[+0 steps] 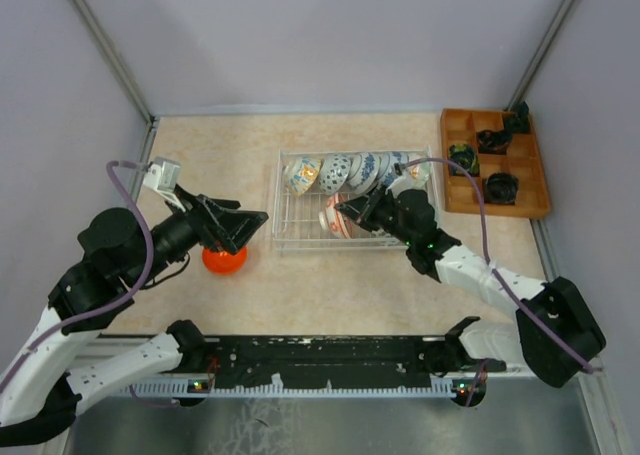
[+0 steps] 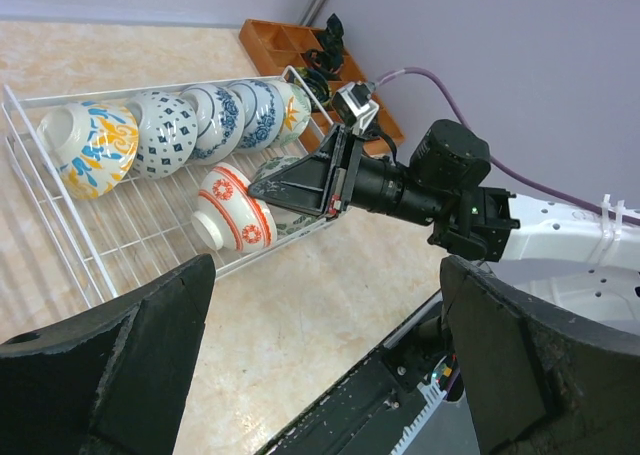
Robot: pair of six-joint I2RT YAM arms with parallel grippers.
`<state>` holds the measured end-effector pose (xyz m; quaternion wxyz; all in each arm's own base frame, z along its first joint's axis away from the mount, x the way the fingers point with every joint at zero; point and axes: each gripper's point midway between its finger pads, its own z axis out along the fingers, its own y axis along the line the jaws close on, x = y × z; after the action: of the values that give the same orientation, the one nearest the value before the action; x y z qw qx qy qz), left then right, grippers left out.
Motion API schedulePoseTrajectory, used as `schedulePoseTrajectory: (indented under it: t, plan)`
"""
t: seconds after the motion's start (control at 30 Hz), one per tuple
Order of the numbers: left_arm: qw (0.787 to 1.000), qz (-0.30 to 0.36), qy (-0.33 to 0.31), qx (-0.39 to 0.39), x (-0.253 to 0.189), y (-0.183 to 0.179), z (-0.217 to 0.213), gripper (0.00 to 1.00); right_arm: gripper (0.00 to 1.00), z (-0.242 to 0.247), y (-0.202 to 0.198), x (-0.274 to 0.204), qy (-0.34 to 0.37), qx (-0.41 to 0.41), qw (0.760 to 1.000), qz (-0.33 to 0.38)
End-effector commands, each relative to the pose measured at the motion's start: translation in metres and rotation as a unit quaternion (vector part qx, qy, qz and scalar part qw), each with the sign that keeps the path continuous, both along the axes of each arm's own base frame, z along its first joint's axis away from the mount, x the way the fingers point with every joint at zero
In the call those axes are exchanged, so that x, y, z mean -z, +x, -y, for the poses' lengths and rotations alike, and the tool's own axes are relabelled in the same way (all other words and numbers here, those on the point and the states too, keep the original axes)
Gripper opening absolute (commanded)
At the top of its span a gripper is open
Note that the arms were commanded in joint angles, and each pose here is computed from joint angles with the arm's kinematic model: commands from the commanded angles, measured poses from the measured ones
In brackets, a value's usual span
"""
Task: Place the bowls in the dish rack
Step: Place the bowl in the dish rack.
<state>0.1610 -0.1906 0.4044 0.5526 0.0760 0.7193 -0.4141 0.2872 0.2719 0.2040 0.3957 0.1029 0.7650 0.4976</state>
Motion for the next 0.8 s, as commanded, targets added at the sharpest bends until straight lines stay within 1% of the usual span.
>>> schedulePoseTrajectory:
  t: [0.0, 0.33, 0.5, 0.77]
  plan:
    - [1.000, 0.015, -0.008, 0.004, -0.008, -0.001, -0.001, 1.00, 0.00, 0.000, 0.014, -0.022, 0.041, 0.024, 0.998, 0.037]
    - [1.000, 0.015, -0.004, 0.002, -0.006, 0.000, -0.001, 1.00, 0.00, 0.004, 0.025, -0.006, 0.040, 0.053, 0.998, 0.024]
    - [1.000, 0.014, -0.002, 0.001, -0.004, 0.000, -0.001, 1.00, 0.00, 0.010, 0.028, 0.005, 0.036, 0.073, 0.997, 0.015]
    - [1.000, 0.015, -0.001, 0.001, -0.004, 0.001, -0.001, 1.00, 0.00, 0.013, 0.029, 0.016, 0.041, 0.085, 0.996, 0.003]
